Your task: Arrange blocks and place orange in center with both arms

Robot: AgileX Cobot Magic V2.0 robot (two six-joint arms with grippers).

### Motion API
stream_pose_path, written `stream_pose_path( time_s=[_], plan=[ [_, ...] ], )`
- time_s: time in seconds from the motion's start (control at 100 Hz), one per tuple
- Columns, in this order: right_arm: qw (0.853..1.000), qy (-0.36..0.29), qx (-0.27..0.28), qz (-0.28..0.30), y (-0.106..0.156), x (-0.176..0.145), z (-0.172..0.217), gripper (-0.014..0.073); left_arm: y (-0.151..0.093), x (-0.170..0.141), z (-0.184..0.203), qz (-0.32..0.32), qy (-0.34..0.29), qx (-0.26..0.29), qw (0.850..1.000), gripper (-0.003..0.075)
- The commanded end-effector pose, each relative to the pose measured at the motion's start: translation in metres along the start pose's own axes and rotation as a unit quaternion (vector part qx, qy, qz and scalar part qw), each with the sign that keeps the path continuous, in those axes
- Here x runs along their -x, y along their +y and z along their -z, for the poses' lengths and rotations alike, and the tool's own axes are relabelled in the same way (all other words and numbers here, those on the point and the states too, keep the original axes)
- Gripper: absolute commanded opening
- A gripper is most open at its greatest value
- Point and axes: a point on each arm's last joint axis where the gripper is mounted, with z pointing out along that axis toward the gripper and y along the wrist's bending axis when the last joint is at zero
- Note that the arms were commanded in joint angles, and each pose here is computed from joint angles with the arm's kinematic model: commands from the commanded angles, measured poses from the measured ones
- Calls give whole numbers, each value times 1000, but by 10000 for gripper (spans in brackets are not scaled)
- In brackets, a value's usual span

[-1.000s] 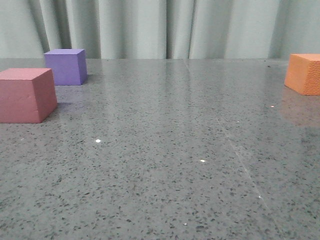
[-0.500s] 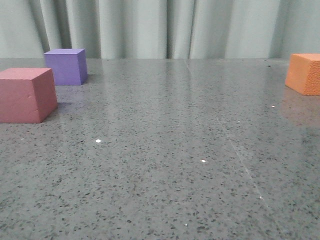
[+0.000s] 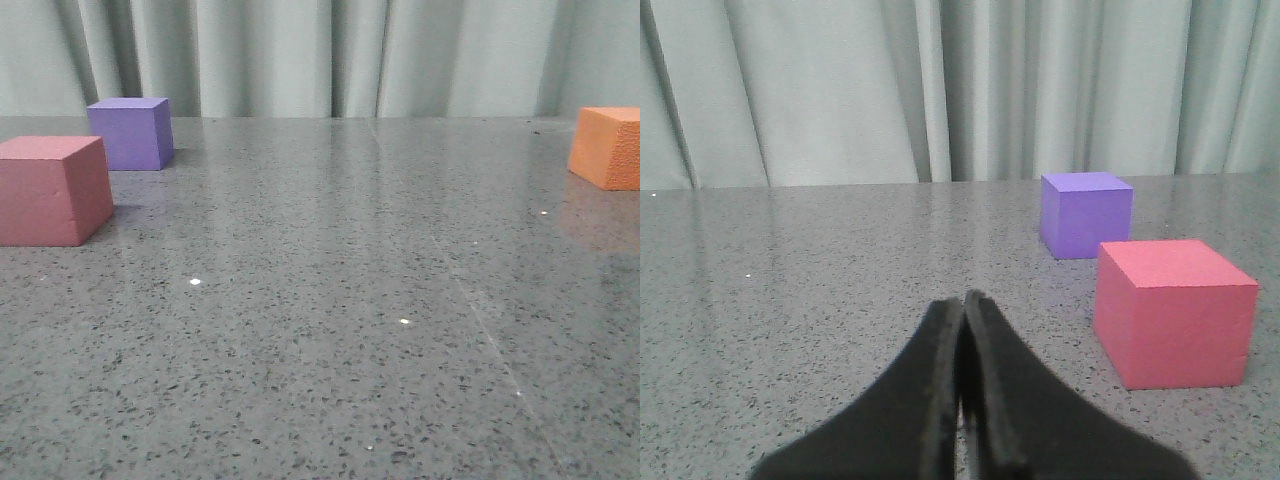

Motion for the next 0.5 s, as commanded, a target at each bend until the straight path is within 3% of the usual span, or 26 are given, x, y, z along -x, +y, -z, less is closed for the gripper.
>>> stream_pose_path(
  time_s=[0.0,0.38,0.49],
  plan=[
    [1000,-20,0,-1,3,26,-11,-67,-2,-10,1,2,-25,-8,1000,-19],
    [999,32,-5,-1,3,27,-59,-59,-2,-10,1,2,-25,-8,1000,-19],
    [998,61,-9,-1,3,22,-61,51,-2,-10,1,2,-25,-8,1000,-19]
  ],
)
